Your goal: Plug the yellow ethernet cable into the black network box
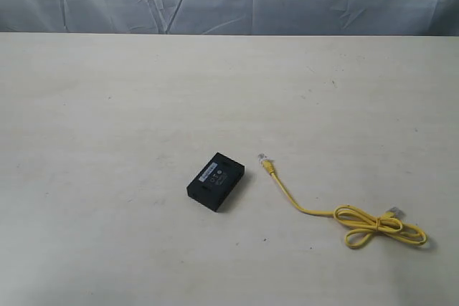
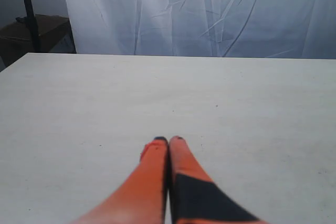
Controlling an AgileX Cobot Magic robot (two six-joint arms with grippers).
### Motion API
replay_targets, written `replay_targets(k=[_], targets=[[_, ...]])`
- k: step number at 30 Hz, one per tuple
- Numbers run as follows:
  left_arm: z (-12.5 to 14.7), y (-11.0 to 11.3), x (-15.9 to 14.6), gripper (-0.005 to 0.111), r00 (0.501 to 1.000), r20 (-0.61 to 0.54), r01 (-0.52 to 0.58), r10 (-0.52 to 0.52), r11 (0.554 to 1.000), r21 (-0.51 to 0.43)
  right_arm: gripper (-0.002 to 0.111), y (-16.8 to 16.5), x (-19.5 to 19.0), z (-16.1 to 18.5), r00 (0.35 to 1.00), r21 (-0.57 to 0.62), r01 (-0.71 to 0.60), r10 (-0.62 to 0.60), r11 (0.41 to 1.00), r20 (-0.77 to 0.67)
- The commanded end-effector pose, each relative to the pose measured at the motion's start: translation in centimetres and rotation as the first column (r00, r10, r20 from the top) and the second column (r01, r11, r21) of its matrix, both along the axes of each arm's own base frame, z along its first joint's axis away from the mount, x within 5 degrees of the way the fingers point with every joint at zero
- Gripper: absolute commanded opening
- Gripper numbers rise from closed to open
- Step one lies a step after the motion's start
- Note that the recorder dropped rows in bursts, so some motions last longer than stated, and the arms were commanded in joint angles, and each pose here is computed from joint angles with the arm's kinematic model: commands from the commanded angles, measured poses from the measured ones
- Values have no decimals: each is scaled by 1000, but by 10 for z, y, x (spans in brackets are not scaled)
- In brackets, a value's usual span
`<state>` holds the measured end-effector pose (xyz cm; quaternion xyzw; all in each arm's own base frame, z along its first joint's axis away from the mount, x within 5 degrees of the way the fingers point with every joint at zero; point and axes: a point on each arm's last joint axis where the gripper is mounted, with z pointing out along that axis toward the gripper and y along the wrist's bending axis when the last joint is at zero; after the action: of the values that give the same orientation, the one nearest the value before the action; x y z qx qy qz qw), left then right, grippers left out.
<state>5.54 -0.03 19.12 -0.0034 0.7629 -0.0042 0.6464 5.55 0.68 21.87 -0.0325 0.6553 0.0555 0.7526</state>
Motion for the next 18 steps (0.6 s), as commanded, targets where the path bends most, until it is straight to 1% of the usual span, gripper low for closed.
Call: replay_targets(k=[1, 4, 6, 8, 9, 10, 11, 14, 16, 17, 18], targets=[[0, 0, 0, 0, 1000, 13, -4, 4, 1000, -1, -1, -1, -5, 17, 979, 23, 4, -9, 1000, 202], [0, 0, 0, 0, 1000, 13, -4, 4, 1000, -1, -1, -2, -8, 25, 956, 42, 5, -17, 999, 294], [0, 0, 0, 0, 1000, 13, -4, 4, 1000, -1, -1, -3, -9, 28, 945, 19, 23, -28, 1000, 325], [0, 0, 0, 0, 1000, 13, -4, 4, 1000, -1, -1, -3, -9, 27, 947, 3, 34, -33, 999, 320], [0, 0, 0, 0, 1000, 13, -4, 4, 1000, -1, -1, -4, -8, 26, 956, 30, 29, -37, 999, 291], [0, 0, 0, 0, 1000, 13, -4, 4, 1000, -1, -1, -4, -8, 30, 967, 50, 23, -35, 998, 253], [0, 0, 0, 0, 1000, 13, -4, 4, 1000, -1, -1, -3, -7, 32, 980, 43, 17, -26, 999, 199], [0, 0, 0, 0, 1000, 13, -4, 4, 1000, -1, -1, 1, -3, 53, 1000, -54, -11, 11, 999, -3], [0, 0, 0, 0, 1000, 13, -4, 4, 1000, -1, -1, 3, 3, 67, 979, -136, -44, 15, 990, -202], [0, 0, 0, 0, 1000, 13, -4, 4, 1000, -1, -1, 4, 7, 73, 958, -157, -59, 12, 986, -288], [0, 0, 0, 0, 1000, 13, -4, 4, 1000, -1, -1, 4, 13, 79, 920, -180, -80, 3, 980, -391]])
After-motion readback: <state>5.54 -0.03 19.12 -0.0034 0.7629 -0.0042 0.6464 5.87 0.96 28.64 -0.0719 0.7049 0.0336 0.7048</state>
